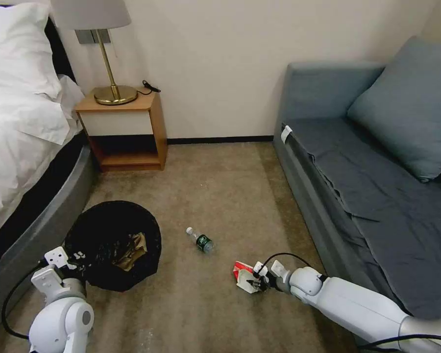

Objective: Pick up the trash bin, then pick up the garbage on the floor and place it into the trash bin.

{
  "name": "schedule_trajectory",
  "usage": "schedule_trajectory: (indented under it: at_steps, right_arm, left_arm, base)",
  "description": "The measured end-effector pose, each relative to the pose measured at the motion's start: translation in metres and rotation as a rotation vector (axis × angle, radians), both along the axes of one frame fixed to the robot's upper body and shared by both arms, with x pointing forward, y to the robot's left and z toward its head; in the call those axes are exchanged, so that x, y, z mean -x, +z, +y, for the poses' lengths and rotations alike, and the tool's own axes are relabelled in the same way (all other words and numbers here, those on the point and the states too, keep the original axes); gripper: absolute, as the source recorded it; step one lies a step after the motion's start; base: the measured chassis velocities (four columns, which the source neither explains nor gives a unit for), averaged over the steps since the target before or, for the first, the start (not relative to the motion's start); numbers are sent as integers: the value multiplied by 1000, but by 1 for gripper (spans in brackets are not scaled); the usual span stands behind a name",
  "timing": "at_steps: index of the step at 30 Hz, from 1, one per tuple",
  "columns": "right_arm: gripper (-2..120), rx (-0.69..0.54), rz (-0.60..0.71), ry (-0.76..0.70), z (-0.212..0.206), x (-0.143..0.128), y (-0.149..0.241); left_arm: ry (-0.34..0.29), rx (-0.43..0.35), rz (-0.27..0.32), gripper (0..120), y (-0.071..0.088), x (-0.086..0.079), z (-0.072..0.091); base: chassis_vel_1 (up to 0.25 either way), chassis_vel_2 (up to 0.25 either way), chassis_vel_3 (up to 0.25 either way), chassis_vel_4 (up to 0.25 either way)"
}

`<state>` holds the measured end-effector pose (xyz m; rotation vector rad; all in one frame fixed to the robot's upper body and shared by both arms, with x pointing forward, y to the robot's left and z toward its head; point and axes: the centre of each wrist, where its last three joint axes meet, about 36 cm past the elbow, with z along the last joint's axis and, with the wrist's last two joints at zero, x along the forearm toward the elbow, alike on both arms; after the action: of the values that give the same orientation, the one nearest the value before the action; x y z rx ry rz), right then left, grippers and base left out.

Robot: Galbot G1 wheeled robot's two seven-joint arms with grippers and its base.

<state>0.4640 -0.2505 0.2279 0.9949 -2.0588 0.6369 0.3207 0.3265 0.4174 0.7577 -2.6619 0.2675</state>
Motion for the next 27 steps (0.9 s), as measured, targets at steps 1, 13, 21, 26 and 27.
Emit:
schedule_trajectory:
  at_steps: [1,13,21,26,27]
  right_arm:
    - [25,-1,-1,0,0,0,1]
    - [0,-28,-5,8,2,4,6]
    - [0,-67,-30,-1,4,2,15]
    - [0,-110,-66,-18,4,-7,33]
    - [0,-110,-66,-18,4,-7,33]
  left_arm:
    - [0,0,0,2,0,0,0]
    - [-1,2,-2,2,0,-1,-1]
    - [0,0,-2,2,1,-1,-1]
    - [-2,3,-2,2,1,-2,-2]
    - [-2,3,-2,2,1,-2,-2]
  base:
    - [0,0,0,0]
    - [0,0,0,0]
    - [0,0,0,0]
    - [0,0,0,0]
    - [0,0,0,0]
